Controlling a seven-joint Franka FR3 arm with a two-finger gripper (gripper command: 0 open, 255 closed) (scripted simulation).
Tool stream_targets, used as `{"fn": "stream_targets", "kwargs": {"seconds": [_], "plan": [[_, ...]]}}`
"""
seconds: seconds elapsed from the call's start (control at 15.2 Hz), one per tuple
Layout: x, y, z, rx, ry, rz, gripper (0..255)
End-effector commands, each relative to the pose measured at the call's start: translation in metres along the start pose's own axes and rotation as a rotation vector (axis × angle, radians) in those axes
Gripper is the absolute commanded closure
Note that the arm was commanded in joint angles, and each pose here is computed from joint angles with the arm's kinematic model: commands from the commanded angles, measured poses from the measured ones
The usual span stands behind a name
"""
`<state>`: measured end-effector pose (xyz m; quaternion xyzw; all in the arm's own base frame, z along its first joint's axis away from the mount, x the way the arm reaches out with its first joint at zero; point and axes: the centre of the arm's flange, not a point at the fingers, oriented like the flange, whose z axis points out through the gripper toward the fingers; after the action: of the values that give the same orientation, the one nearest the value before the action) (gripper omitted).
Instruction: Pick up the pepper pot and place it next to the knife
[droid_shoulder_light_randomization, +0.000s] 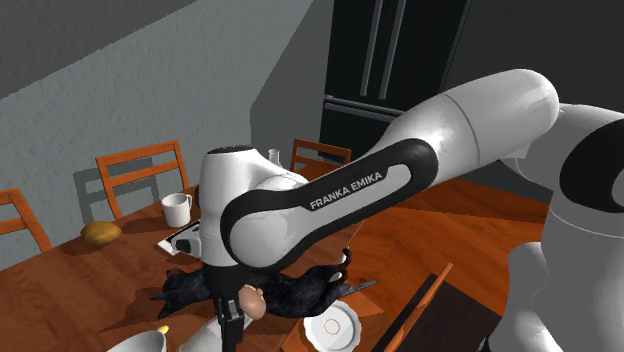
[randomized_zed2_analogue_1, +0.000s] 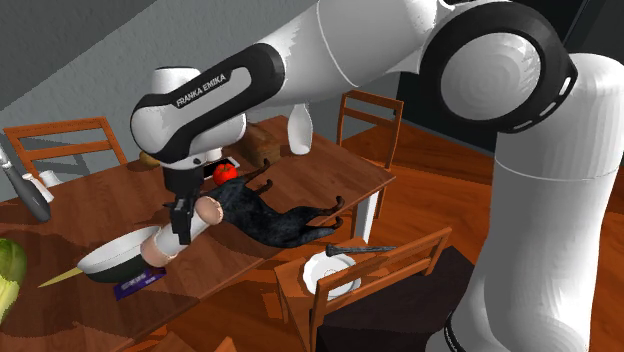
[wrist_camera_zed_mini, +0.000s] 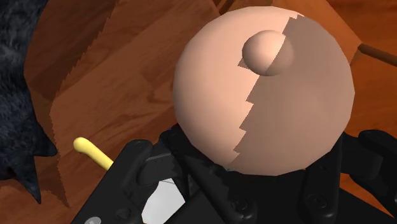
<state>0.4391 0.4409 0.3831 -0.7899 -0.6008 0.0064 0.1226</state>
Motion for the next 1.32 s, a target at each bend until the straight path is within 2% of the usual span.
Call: {"fn": "stream_targets", "kwargs": {"seconds": [0.0,1.25], "plan": [[-0.001,-0.001,0.01,0.0,0.0,0.001,255],[-0.015,0.019,0.107,0.0,0.0,0.001,255]]}}
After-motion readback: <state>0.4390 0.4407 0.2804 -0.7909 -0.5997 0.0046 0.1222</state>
